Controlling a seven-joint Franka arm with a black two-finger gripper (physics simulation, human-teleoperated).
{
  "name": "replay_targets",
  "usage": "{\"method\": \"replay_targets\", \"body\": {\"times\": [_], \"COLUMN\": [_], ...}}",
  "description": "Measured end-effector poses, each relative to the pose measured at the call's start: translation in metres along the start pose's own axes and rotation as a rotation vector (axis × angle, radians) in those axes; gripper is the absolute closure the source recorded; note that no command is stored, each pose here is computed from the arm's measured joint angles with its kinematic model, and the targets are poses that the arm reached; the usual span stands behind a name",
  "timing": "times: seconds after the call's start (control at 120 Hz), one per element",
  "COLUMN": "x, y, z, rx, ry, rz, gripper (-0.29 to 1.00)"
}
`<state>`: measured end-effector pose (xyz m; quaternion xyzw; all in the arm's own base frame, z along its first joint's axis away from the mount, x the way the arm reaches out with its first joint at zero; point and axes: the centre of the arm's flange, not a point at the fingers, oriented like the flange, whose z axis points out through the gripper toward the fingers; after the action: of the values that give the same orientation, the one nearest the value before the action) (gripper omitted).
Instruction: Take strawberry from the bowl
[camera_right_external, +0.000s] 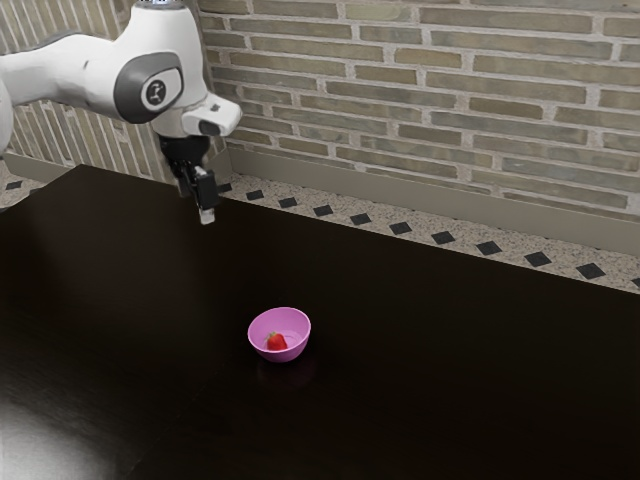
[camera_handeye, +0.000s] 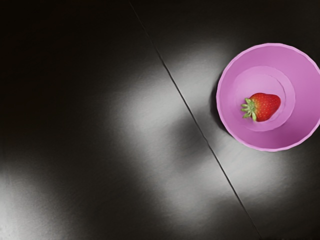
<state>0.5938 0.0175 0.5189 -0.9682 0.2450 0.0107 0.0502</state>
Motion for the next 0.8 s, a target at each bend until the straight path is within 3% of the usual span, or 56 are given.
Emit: {"method": "replay_targets", "body": {"times": [0.117,0.242,0.442,0.667,0.8], "x": [-0.001,0.012,0.031,0.051,0.056], "y": [-0.005,0.034,0.054,0.079,0.086], "z": [0.014,0.055,0.107,0.148,0.165], "rx": [-0.012,-0.019,0.035,0.043,0.031], "ry": [0.008,0.005,0.012,0.014,0.011], "rz": [0.147,0.391,0.700,0.974,1.093], "gripper": [0.00,0.00,0.00,0.01,0.15]}}
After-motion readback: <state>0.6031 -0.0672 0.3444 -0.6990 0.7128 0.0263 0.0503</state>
